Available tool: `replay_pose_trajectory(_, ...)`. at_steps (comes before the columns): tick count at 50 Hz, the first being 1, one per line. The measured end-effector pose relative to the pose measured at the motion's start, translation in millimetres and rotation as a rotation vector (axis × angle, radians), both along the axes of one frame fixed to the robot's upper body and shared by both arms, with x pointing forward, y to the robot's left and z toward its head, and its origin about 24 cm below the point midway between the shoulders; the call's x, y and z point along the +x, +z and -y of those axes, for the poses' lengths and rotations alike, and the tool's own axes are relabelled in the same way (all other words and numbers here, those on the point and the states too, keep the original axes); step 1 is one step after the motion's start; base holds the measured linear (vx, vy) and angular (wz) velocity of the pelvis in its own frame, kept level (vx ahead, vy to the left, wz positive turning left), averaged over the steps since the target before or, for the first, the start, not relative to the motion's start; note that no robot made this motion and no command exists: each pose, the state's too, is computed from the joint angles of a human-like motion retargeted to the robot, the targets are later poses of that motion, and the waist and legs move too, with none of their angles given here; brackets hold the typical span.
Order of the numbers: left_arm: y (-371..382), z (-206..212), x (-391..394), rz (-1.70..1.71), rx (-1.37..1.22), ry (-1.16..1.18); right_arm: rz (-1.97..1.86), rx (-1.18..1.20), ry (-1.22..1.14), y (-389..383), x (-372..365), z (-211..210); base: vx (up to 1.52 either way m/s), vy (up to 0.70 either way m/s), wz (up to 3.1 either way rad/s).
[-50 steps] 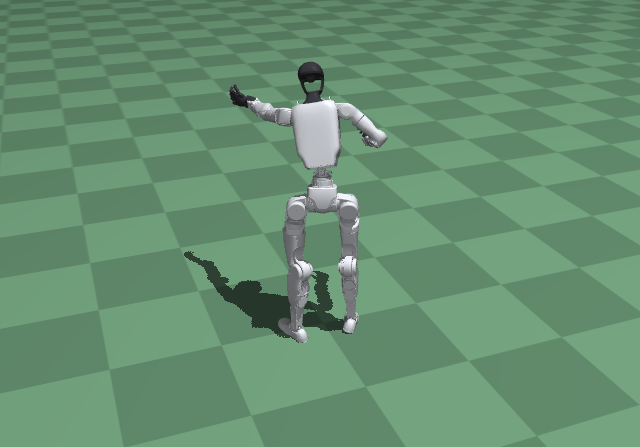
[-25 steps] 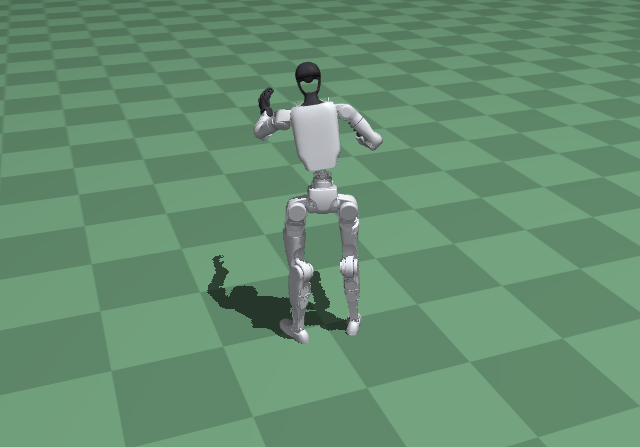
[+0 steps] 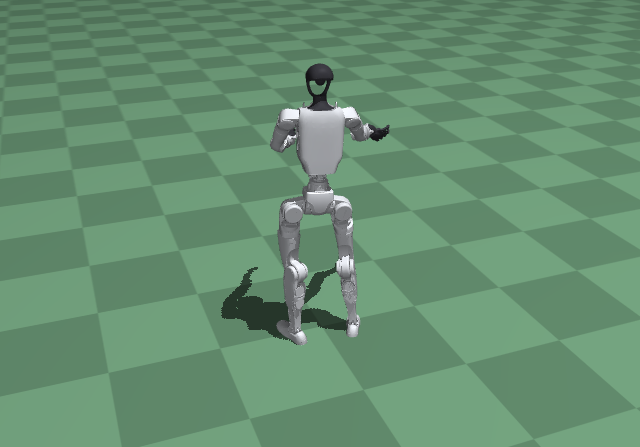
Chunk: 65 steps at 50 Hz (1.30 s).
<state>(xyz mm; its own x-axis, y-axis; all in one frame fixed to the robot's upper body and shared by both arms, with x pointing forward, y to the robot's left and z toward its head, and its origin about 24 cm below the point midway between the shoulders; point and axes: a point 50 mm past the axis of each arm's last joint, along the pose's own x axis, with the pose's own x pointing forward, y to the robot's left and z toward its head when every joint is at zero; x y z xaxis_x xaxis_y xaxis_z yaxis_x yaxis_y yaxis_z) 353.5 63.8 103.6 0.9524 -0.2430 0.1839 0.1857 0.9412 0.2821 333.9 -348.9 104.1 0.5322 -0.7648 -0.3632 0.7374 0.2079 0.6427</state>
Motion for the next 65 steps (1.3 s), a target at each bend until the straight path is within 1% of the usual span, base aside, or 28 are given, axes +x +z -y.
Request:
replay_pose_trajectory(4, -1.7, 3.1, 2.4, -0.028, -0.003, -0.032, 0.175, -0.147, 0.056, 62.0, 22.1, -13.2, 0.00, -0.05, 0.02)
replay_pose_trajectory(7, 2.3, -1.3, 6.1, -0.009, 0.006, -0.018, 0.262, -0.387, 0.131, 114.4, 34.0, -36.3, 0.01, -0.05, -0.03)
replay_pose_trajectory(8, 4.0, -3.5, 7.4, 0.002, 0.014, -0.011, 0.272, -0.501, 0.157, 131.9, 36.3, -46.3, 0.00, 0.00, 0.00)
replay_pose_trajectory(9, 4.2, -4.9, 7.8, 0.012, 0.054, -0.038, 0.282, -0.747, 0.270, 151.9, 40.0, -65.3, 0.00, 0.00, 0.00)
replay_pose_trajectory(10, 3.3, -6.1, 7.8, 0.020, 0.110, -0.081, 0.269, -1.050, 0.430, 167.3, 43.1, -91.4, 0.00, 0.00, 0.00)
replay_pose_trajectory(11, 7.8, -10.0, 10.0, 0.038, 0.077, -0.024, 0.241, -1.053, 0.302, 180.8, 40.8, -90.1, 0.00, 0.00, 0.00)
replay_pose_trajectory(12, 11.1, -13.3, 11.7, 0.054, 0.066, 0.012, 0.200, -1.132, 0.215, 194.2, 38.5, -93.2, 0.00, 0.00, 0.00)
replay_pose_trajectory(13, 11.9, -15.3, 12.3, 0.067, 0.100, 0.009, 0.117, -1.368, 0.202, 206.1, 38.1, -104.4, 0.00, 0.00, 0.00)
replay_pose_trajectory(15, 18.0, -19.7, 14.1, 0.103, 0.098, 0.034, 0.124, -1.654, 0.140, 229.3, 32.7, -134.0, 0.00, 0.00, 0.00)
replay_pose_trajectory(16, 19.5, -21.5, 14.6, 0.115, 0.110, 0.038, 0.100, -1.839, 0.105, 238.0, 30.1, -148.0, 0.00, 0.00, 0.00)
replay_pose_trajectory(18, 22.2, -24.5, 15.4, 0.136, 0.129, 0.042, 0.069, -2.183, 0.028, 250.0, 24.1, -176.6, 0.00, 0.00, 0.00)
replay_pose_trajectory(20, 24.4, -26.4, 16.2, 0.146, 0.140, 0.041, 0.071, -2.474, -0.021, 254.7, 18.0, -205.3, 0.00, 0.00, 0.00)
replay_pose_trajectory(23, 26.6, -27.6, 17.4, 0.144, 0.143, 0.035, 0.101, -2.794, 0.007, 248.2, 11.6, -243.5, 0.00, 0.00, 0.00)
replay_pose_trajectory(25, 27.8, -27.5, 18.2, 0.136, 0.140, 0.030, 0.108, -2.950, 0.065, 238.6, 9.1, -263.5, 0.00, 0.00, 0.00)
replay_pose_trajectory(27, 29.0, -26.8, 18.9, 0.129, 0.136, 0.026, 0.101, -3.059, 0.136, 227.7, 8.5, -278.3, 0.00, 0.00, 0.00)
replay_pose_trajectory(31, 30.9, -24.7, 19.8, 0.120, 0.137, 0.019, 0.064, -3.170, 0.261, 208.5, 10.5, -295.7, 0.00, 0.00, 0.00)
replay_pose_trajectory(37, 31.2, -22.0, 20.2, 0.123, 0.172, 0.008, 0.031, -3.195, 0.341, 190.0, 16.1, -303.3, 0.00, 0.00, 0.00)
replay_pose_trajectory(50, 26.1, -17.2, 18.5, 0.113, 0.194, -0.014, -0.017, -3.235, 0.398, 171.3, 21.0, -300.5, 0.00, 0.00, 0.00)
replay_pose_trajectory(65, 24.2, -20.3, 17.9, 0.108, 0.189, -0.012, -0.021, -3.255, 0.367, 173.4, 21.2, -301.3, 0.00, 0.00, 0.00)
